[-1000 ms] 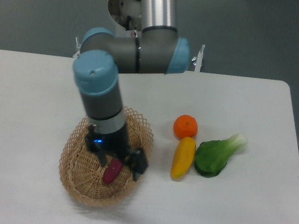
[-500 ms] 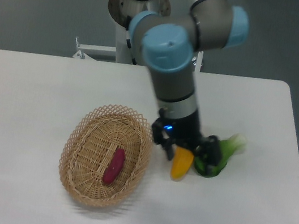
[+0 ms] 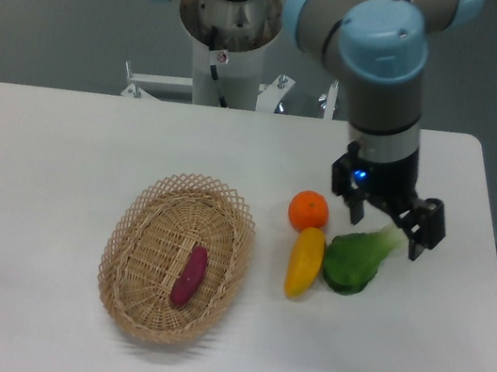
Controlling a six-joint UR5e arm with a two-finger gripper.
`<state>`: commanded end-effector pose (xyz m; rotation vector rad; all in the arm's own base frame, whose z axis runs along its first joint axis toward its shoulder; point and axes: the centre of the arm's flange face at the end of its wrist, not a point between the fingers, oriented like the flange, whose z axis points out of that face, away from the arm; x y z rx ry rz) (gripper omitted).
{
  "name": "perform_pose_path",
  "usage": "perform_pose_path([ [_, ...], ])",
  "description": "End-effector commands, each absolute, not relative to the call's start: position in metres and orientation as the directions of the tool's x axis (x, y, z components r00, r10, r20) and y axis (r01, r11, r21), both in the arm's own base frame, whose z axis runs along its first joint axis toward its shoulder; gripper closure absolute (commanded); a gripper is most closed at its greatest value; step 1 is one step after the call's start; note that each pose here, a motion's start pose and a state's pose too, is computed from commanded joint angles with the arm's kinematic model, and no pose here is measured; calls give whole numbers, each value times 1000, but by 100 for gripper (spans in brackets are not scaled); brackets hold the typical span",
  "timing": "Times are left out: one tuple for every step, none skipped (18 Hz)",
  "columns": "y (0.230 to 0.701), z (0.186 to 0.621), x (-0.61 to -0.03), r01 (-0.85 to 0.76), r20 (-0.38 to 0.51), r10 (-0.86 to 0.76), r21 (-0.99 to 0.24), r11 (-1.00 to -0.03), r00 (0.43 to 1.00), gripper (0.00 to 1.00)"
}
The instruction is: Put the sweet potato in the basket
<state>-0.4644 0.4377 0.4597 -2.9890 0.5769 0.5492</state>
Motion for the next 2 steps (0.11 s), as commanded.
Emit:
perform_pose_path([
  [438, 460, -464, -367, -353, -350, 19, -930, 868, 0],
  [437, 461, -465, -367, -356, -348, 15, -930, 867, 0],
])
